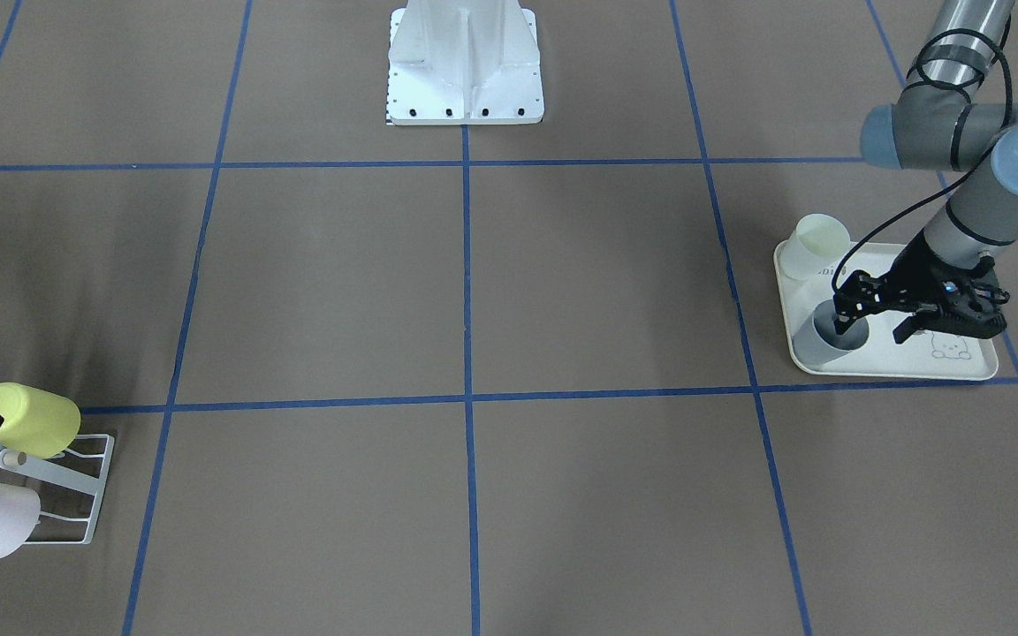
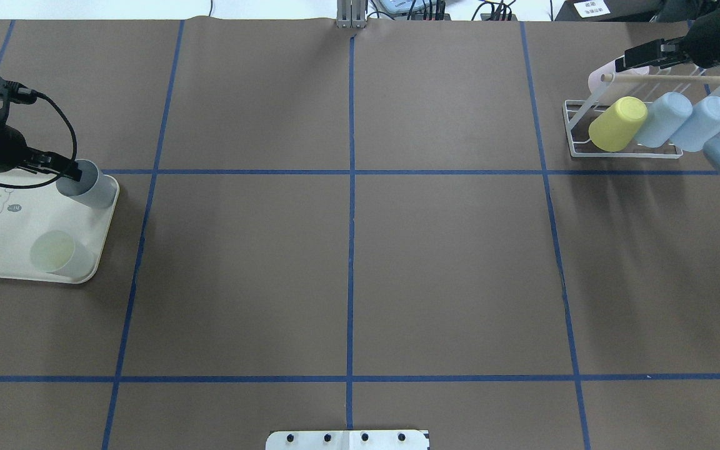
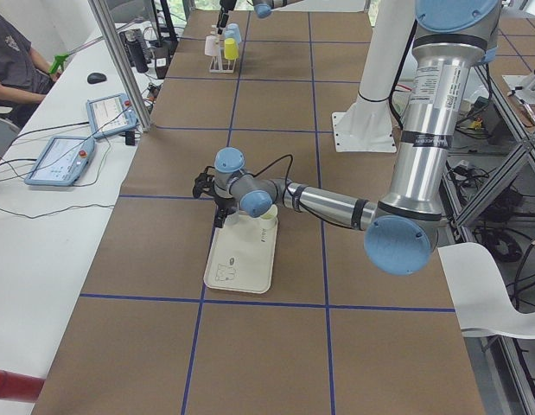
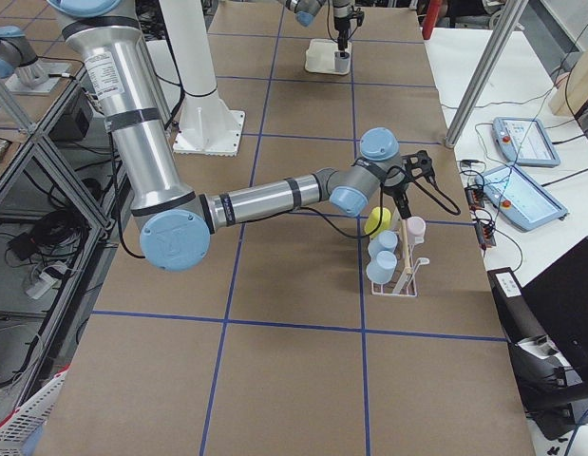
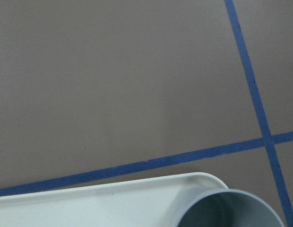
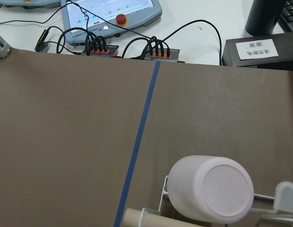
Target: Transfer IKEA cup to right arm and place on rack
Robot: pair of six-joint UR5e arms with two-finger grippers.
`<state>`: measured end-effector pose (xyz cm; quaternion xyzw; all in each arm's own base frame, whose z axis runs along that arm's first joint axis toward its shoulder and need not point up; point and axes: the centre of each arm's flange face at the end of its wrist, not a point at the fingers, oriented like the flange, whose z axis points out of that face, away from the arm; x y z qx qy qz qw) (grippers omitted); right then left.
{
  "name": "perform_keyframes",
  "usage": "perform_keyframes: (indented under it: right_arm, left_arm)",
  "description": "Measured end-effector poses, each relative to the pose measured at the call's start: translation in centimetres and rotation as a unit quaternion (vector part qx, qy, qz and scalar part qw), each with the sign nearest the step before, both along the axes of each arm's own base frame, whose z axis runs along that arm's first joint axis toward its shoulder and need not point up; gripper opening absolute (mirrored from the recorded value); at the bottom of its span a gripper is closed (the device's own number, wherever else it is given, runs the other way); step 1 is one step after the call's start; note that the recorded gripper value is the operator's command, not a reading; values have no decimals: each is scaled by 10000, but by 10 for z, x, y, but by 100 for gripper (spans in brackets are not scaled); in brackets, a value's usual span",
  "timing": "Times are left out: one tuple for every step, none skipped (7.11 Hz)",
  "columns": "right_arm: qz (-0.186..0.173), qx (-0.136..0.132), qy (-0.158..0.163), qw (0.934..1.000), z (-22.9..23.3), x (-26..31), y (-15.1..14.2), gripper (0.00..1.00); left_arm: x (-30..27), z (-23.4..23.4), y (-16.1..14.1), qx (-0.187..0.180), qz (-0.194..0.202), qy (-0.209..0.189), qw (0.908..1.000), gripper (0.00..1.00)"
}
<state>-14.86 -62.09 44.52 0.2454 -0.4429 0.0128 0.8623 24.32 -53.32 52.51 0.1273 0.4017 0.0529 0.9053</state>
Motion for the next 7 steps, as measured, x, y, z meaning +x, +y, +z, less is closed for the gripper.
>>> perform_keyframes:
  right_arm:
    - [2, 3, -1, 10000, 0, 0, 0, 97]
    - [1, 6, -2, 10000, -1, 0, 1, 97]
    - [0, 7, -4, 10000, -1, 0, 1, 97]
    - [-1, 10, -6, 10000, -1, 0, 1, 97]
    - [-2, 23, -11, 10000, -3, 0, 1, 97]
    - [18, 13, -38, 10000, -6, -1, 0, 97]
    - [91, -82, -166, 9998, -13, -5, 2, 97]
  left_arm:
    - [2, 1, 1, -5, 19, -8, 10000, 0]
    - [4, 1, 2, -7, 40, -7, 10000, 0]
    - [4, -2, 2, -11, 82, 43, 10000, 0]
    - [-3, -9, 1, -40, 104, 131, 9999, 0]
    - [-27, -20, -6, -74, 29, 233, 9997, 0]
    - [-54, -37, -12, -84, -55, 389, 9992, 0]
    - [-70, -62, -12, -134, -148, 592, 9980, 0]
